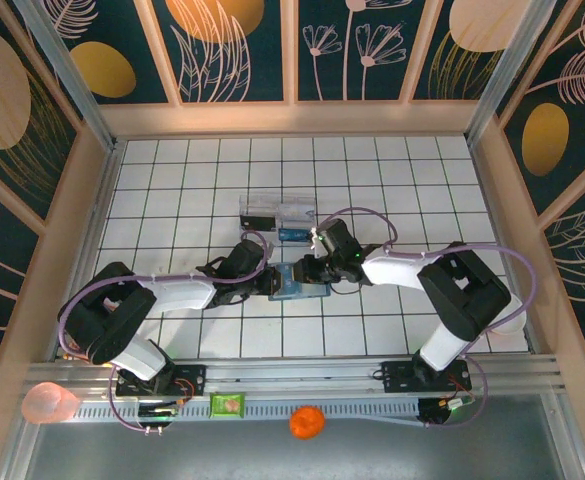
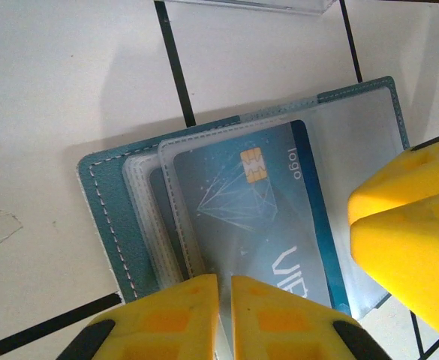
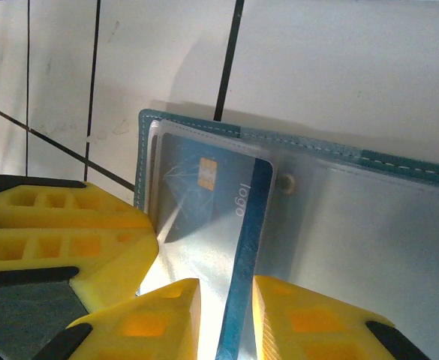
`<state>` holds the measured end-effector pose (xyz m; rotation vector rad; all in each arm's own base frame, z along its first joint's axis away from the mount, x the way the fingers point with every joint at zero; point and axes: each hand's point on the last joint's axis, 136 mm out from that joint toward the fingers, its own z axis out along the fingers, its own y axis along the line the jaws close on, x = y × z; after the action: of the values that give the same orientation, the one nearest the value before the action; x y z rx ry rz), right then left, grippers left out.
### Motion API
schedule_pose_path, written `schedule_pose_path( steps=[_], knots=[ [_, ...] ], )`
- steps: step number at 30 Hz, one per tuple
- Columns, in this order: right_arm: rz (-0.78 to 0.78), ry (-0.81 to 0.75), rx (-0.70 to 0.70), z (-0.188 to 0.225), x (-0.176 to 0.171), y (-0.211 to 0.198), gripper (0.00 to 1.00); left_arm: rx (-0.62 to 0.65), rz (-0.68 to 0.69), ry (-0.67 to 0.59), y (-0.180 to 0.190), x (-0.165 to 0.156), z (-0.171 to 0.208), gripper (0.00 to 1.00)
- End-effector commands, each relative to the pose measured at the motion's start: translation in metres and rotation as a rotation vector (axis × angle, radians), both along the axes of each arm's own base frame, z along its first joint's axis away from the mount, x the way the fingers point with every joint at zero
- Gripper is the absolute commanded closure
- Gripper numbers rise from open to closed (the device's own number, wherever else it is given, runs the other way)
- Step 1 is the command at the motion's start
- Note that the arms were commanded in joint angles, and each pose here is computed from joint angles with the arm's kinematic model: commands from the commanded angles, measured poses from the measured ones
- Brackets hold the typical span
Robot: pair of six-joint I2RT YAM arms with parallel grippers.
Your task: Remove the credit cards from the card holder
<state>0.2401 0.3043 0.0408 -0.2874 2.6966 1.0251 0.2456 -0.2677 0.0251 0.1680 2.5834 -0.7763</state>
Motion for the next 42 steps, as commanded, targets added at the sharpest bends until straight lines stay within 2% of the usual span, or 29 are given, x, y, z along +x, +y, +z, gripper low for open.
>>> schedule_pose_path(
  steps=[1, 7, 11, 17, 20, 31, 38, 42],
  knots=[
    [0.005, 0.047, -0.003, -0.012, -0.007, -0.003, 0.74, 0.082, 0.010, 0.060, 0.015, -0.012, -0.025, 0.87],
    [0.013, 0.065, 0.000, -0.019, -0.008, 0.000, 0.75, 0.086, 0.009, 0.058, 0.016, -0.011, -0.025, 0.87],
    [0.024, 0.076, 0.026, -0.018, -0.010, 0.003, 0.78, 0.087, 0.007, 0.062, 0.015, -0.012, -0.027, 0.88],
    [0.004, 0.072, 0.022, -0.019, -0.009, 0.001, 0.95, 0.088, 0.007, 0.064, 0.015, -0.012, -0.027, 0.89],
    [-0.020, 0.065, 0.011, -0.019, -0.008, -0.004, 1.00, 0.090, 0.007, 0.064, 0.016, -0.012, -0.028, 0.90],
    [-0.146, 0.042, -0.055, -0.014, -0.005, -0.040, 1.00, 0.086, 0.011, 0.071, 0.019, -0.011, -0.030, 0.92],
    [-0.147, 0.072, -0.078, -0.024, -0.014, -0.048, 1.00, 0.071, 0.014, 0.065, 0.018, -0.008, -0.025, 0.93],
    [-0.087, 0.048, -0.016, -0.014, -0.019, -0.026, 1.00, 0.018, -0.006, 0.022, 0.012, -0.006, -0.006, 0.80]
  ],
)
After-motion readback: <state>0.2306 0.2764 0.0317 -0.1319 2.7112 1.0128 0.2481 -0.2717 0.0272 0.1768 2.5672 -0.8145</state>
